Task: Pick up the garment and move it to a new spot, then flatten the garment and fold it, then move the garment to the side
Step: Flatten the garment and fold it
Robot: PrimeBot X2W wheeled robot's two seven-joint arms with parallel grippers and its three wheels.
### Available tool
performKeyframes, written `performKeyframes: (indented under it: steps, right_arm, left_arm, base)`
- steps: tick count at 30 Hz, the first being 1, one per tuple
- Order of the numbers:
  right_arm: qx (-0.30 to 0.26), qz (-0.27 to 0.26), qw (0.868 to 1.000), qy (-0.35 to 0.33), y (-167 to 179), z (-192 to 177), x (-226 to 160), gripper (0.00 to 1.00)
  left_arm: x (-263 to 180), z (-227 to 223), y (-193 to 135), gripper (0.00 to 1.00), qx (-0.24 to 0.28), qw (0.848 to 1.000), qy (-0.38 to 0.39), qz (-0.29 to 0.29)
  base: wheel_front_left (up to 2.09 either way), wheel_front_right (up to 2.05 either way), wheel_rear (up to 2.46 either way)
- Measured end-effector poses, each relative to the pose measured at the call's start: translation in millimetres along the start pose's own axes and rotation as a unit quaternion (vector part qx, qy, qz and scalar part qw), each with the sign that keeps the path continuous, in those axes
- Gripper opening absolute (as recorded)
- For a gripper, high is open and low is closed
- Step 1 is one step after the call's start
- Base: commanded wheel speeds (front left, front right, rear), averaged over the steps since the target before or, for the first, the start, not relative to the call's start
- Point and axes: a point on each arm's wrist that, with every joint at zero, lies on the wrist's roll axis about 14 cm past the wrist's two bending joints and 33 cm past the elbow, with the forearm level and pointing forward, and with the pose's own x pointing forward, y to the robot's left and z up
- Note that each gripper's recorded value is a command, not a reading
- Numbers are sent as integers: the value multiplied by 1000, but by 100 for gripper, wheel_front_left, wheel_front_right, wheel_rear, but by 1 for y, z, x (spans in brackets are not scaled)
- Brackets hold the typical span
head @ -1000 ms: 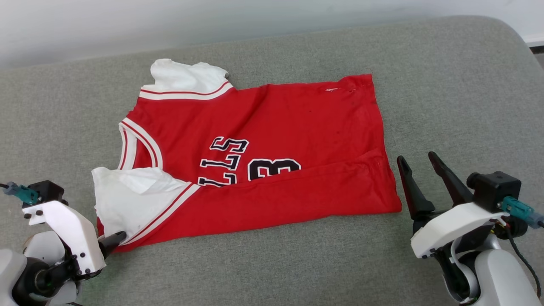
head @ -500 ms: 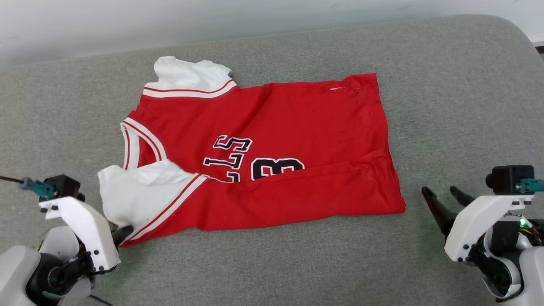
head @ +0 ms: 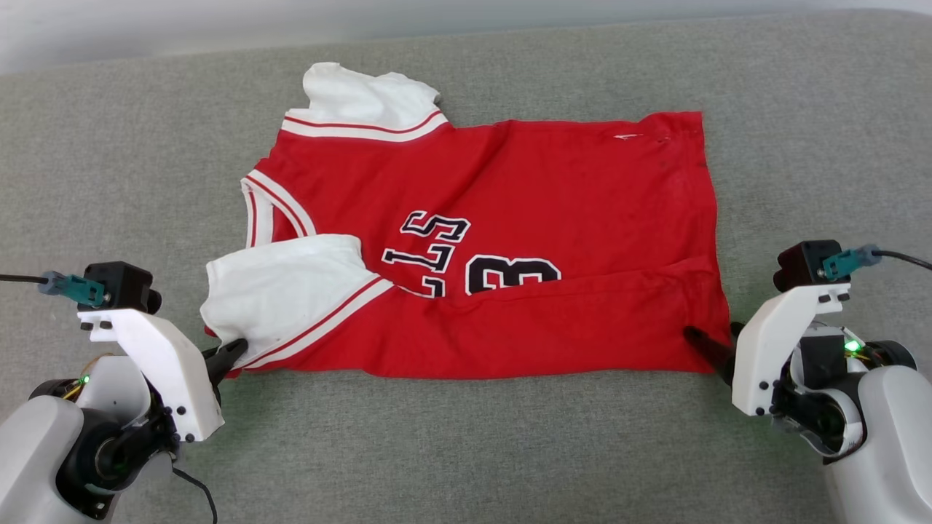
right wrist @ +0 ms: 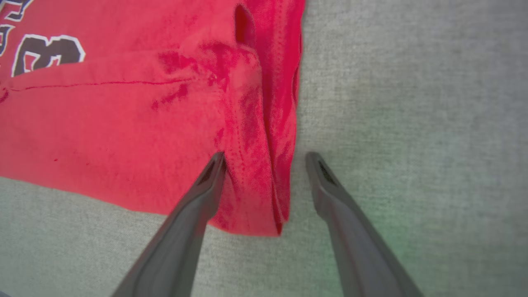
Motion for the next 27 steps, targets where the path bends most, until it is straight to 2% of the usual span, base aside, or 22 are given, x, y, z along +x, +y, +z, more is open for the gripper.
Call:
performKeyframes:
  steps: [3, 4, 5, 6, 12, 19, 27]
  right_arm:
    - [-1, 6, 1000, 21, 4, -2, 9, 100]
    - [0, 8, 1000, 27, 5, -4, 12, 59]
    - [-1, 10, 999, 31, 6, -5, 13, 23]
    - [-3, 10, 999, 33, 7, -4, 14, 0]
    - [-8, 20, 999, 30, 14, 0, 14, 0]
    - [-24, 15, 1000, 10, 11, 10, 2, 0]
    - [-36, 18, 999, -8, 15, 6, -23, 0]
  left_arm:
    - [0, -2, 4, 0, 1, 1000, -2, 4]
    - [0, -3, 5, 0, 1, 1000, -3, 5]
    - [0, -3, 5, 0, 0, 1000, -3, 6]
    - [0, -4, 5, 0, -1, 1000, -4, 6]
    - [-2, -3, 3, 0, -7, 1000, -14, 2]
    - [-12, 8, -1, 0, -25, 998, -63, -1]
    - [-36, -12, -3, 0, -46, 996, -74, 8]
  base:
    - [0, 0, 0]
    - [0, 0, 0]
    - [0, 0, 0]
    - [0, 0, 0]
    - [0, 0, 0]
    - [0, 0, 0]
    - [0, 0, 0]
